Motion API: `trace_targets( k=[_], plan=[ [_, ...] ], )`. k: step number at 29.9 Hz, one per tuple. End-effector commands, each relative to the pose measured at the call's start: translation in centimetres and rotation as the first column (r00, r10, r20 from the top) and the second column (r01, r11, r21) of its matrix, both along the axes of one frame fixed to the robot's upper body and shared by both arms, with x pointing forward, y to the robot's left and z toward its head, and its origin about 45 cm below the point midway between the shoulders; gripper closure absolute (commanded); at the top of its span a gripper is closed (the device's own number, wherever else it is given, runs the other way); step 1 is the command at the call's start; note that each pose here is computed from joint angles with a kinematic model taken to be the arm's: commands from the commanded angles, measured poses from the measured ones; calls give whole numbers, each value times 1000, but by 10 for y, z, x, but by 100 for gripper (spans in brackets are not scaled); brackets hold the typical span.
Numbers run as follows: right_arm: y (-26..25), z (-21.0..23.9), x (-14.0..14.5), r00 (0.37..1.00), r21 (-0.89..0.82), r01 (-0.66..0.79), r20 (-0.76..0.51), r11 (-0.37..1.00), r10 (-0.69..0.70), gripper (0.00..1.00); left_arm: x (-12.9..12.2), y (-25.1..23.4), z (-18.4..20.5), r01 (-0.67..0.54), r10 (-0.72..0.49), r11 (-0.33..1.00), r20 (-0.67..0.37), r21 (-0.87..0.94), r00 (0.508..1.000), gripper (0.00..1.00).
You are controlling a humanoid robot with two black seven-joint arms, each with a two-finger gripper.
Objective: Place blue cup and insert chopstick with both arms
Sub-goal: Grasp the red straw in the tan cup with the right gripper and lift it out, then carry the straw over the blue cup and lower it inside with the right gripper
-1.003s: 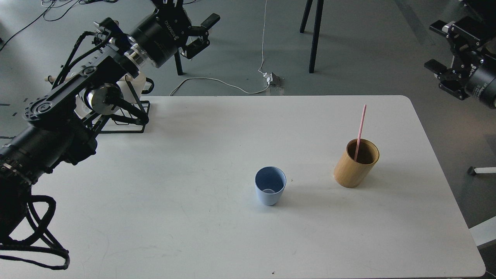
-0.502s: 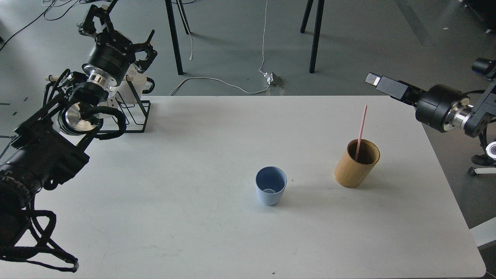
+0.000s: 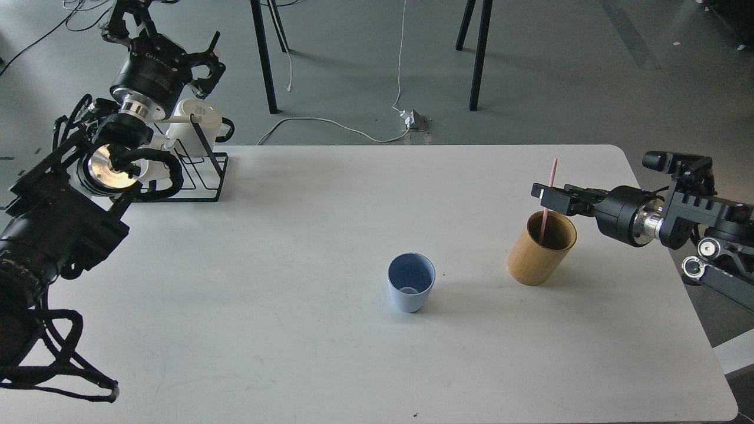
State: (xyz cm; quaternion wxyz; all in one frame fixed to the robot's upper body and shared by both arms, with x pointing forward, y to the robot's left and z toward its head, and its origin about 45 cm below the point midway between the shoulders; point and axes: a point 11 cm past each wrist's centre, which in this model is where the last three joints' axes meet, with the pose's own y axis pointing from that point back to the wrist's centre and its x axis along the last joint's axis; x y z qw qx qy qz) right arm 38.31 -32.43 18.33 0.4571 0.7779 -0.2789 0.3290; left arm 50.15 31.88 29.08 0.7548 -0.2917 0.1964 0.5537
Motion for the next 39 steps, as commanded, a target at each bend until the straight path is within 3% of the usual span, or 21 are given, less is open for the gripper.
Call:
trace_targets(
  k=[1, 6, 8, 11, 24, 32, 39],
  plan=[
    [8, -6, 3, 1000, -17, -7, -8, 1000, 7, 59, 2, 4, 2, -11, 11, 1000, 1, 6, 1000, 0],
    [10, -8, 3, 999, -44, -29, -18, 999, 28, 78, 2, 5, 3, -16, 16, 1000, 2, 8, 1000, 0],
    [14, -6, 2, 999, -41, -38, -16, 998, 37, 90, 2, 5, 2, -16, 16, 1000, 0, 7, 1000, 0],
    [10, -4, 3, 999, -49, -35, -12, 998, 34, 94, 2, 5, 2, -16, 16, 1000, 0, 9, 1000, 0],
    [-12, 51, -11, 996, -62, -53, 63, 997, 57, 99, 3, 7, 4, -19, 19, 1000, 2, 13, 1000, 0],
    [-26, 148, 14, 961, -98, -26, 270, 995, 52, 99, 3, 8, 6, -21, 21, 1000, 7, 15, 1000, 0],
    [17, 195, 33, 919, -54, -106, 375, 993, 119, 99, 2, 20, 9, -40, 39, 999, 11, 27, 999, 0]
  ],
)
